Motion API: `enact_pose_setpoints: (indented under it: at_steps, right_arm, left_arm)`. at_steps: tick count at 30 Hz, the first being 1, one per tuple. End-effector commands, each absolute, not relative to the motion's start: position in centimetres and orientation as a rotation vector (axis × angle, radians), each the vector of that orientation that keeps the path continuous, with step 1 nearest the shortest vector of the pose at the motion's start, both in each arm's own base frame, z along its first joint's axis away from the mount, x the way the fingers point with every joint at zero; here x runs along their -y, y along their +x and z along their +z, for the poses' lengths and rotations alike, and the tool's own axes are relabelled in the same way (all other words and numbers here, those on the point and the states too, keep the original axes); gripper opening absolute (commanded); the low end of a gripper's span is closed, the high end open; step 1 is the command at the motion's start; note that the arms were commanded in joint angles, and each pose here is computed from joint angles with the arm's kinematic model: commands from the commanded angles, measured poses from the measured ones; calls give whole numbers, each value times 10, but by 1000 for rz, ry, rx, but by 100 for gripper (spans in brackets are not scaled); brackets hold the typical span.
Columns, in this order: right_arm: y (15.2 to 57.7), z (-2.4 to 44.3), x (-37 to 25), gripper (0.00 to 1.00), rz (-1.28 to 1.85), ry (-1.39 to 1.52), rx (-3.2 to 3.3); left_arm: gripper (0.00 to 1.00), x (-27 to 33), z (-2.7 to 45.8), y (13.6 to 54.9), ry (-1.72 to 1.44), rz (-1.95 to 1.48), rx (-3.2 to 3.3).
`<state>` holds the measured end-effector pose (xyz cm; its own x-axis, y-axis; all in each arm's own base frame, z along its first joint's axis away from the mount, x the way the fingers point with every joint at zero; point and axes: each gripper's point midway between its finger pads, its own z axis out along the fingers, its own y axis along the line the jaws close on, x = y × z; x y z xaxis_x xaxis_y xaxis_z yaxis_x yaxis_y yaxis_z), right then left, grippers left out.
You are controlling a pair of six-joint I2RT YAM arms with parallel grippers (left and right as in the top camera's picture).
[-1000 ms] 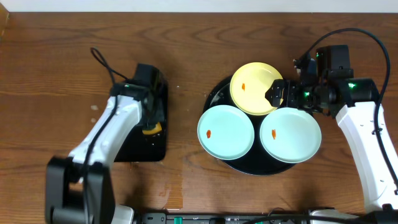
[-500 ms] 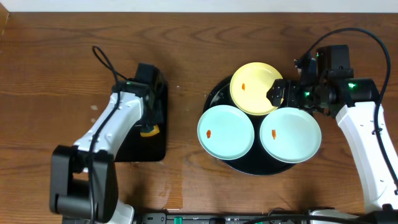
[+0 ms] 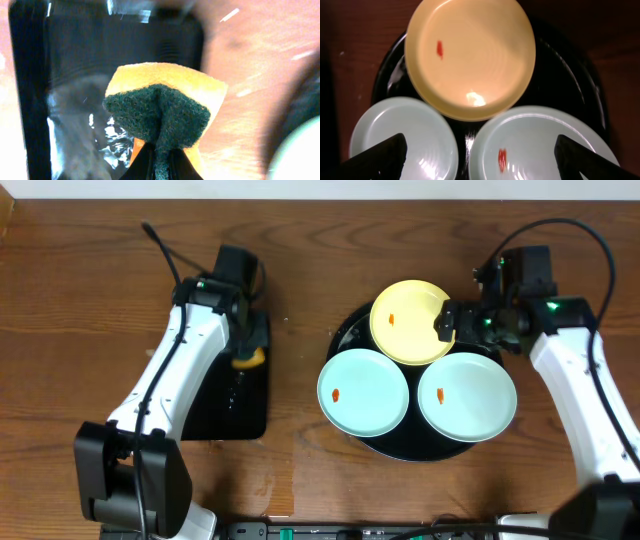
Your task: Clean dirty plates on tray and stack at the side
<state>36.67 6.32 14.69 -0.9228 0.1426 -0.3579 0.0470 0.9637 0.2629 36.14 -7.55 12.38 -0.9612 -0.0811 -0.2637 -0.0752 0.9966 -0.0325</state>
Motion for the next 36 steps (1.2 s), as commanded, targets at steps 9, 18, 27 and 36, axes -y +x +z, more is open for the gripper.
enact_pose_setpoints:
  at_steps: [9,18,27,36]
  right_arm:
    - [403,78,-34,55,259,197,-2796]
    - [416,32,-23,43,290,214,-2838]
    - [434,31,-25,27,303,194,-2775]
    - [431,5,-30,10,308,201,-2826]
  left_arm:
    - [7,220,203,409,140,-468,-2508]
    - [7,311,184,421,321,-606,-2476]
    - [7,359,130,425,383,-633,-2547]
    - [7,368,114,423,384,-645,-2572]
